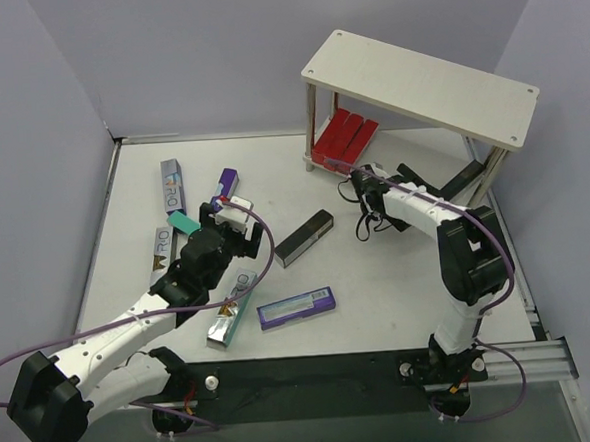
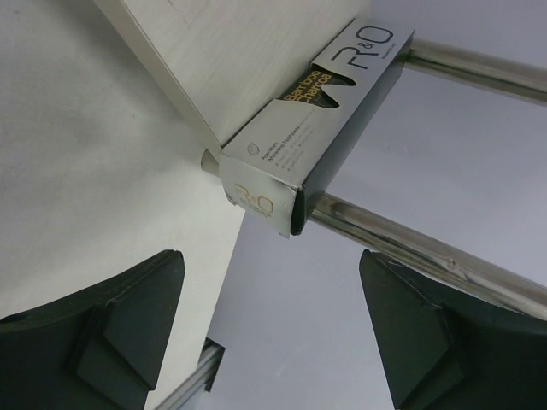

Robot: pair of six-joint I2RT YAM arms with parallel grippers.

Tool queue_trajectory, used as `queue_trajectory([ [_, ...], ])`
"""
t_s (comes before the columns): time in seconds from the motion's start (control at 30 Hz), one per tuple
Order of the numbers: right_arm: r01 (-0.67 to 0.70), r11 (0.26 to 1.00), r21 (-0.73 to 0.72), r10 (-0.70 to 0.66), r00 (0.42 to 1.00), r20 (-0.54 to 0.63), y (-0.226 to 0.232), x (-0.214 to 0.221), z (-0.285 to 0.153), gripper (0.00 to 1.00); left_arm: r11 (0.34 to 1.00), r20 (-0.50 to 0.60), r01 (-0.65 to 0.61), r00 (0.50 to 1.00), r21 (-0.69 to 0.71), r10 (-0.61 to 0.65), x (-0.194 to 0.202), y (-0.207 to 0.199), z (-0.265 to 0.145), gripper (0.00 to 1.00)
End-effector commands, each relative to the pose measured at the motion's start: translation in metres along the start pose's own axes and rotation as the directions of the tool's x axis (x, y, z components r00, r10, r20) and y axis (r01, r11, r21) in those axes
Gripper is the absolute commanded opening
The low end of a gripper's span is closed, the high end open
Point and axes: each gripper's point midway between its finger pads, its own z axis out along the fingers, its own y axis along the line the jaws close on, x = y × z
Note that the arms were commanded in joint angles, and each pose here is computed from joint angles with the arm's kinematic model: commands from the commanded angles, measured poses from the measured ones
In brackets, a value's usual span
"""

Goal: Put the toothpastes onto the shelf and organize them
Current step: Adjust the toothpaste on the shelf.

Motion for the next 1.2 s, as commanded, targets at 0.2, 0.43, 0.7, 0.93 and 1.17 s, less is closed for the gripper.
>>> queue_trajectory([
  [0.2, 0.114, 0.975, 0.188, -0.099, 0.991, -0.087, -0.019, -0.012, 0.019, 0.87, 1.0, 0.066, 0.01, 0.998, -0.019, -0.009, -0.027, 0.003, -0.001, 0.91],
  [0.43, 0.103, 0.969, 0.225, -0.077, 0.99, -0.119, -0.014, -0.006, 0.033, 0.85, 1.0, 0.066, 0.007, 0.998, -0.021, -0.006, -0.027, 0.003, 0.0, 0.91],
  [0.7, 0.079, 0.971, 0.224, -0.053, 0.992, -0.118, -0.006, 0.002, 0.038, 0.8, 1.0, 0.056, 0.004, 0.998, -0.014, -0.004, -0.024, 0.001, 0.002, 0.91],
  [0.93, 0.05, 0.971, 0.232, -0.022, 0.992, -0.122, -0.001, 0.004, 0.046, 0.75, 1.0, 0.056, 0.005, 0.998, -0.009, -0.005, -0.023, 0.0, 0.002, 0.91],
  [1.17, 0.027, 0.971, 0.237, 0.004, 0.991, -0.131, 0.0, 0.011, 0.052, 0.69, 1.0, 0.049, 0.005, 0.999, -0.004, -0.005, -0.022, -0.002, 0.003, 0.91],
])
